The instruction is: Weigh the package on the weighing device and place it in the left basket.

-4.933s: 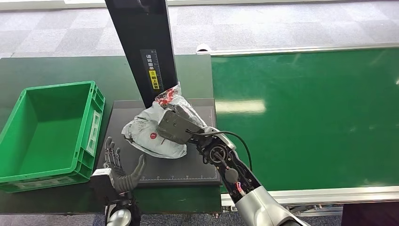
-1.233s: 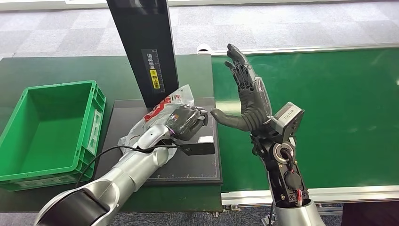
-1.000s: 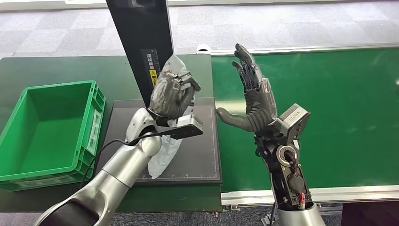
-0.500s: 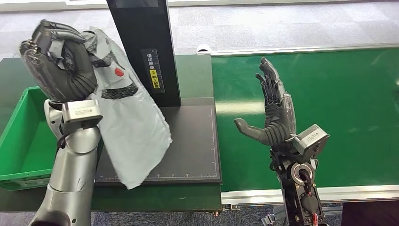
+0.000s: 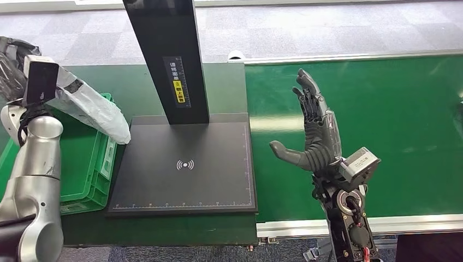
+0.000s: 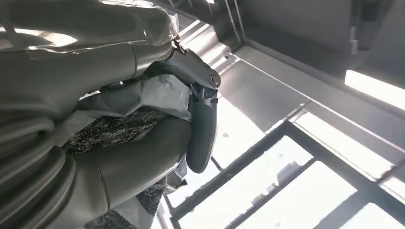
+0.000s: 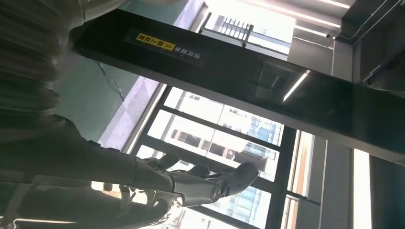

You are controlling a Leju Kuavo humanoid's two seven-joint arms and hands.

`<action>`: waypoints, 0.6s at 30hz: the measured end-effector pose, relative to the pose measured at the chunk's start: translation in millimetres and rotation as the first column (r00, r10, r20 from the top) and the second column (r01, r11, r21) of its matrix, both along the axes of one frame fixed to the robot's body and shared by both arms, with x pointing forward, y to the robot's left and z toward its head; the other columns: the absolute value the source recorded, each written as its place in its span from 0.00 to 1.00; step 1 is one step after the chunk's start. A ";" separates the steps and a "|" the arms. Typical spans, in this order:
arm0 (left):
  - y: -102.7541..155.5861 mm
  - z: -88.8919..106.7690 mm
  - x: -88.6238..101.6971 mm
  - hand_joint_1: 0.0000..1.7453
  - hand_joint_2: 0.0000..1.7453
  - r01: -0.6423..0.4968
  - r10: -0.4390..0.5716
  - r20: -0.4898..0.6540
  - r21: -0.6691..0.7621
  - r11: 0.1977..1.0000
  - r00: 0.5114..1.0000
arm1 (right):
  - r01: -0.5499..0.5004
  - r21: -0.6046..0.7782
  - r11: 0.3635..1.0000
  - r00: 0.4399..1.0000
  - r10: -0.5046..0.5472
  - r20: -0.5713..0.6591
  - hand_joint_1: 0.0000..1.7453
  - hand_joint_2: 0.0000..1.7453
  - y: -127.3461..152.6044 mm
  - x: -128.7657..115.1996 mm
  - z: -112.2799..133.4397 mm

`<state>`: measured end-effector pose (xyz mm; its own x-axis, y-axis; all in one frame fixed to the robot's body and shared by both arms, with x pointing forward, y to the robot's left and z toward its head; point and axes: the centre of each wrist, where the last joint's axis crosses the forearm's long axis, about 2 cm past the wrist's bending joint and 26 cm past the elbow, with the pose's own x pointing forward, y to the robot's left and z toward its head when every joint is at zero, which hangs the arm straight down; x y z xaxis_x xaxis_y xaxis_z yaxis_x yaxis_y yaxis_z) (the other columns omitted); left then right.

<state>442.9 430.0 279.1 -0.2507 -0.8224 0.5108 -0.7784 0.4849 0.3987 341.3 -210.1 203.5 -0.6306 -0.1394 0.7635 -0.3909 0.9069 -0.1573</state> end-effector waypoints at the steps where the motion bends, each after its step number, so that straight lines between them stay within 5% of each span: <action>1: 7.7 -3.4 -0.4 1.00 1.00 -0.024 0.024 -0.018 -0.006 1.000 1.000 | -0.006 -0.002 1.000 1.000 0.006 -0.002 0.00 1.00 1.2 0.9 0.1; 10: 55.2 -15.3 -7.5 1.00 1.00 -0.143 0.133 -0.098 -0.100 0.985 0.986 | -0.044 -0.014 0.999 0.999 0.044 -0.014 0.00 1.00 10.0 7.8 0.6; 18: 90.0 -9.9 -19.1 1.00 1.00 -0.190 0.202 0.019 -0.252 0.949 0.979 | -0.053 -0.022 0.998 0.998 0.052 -0.028 0.00 1.00 13.3 11.0 -1.4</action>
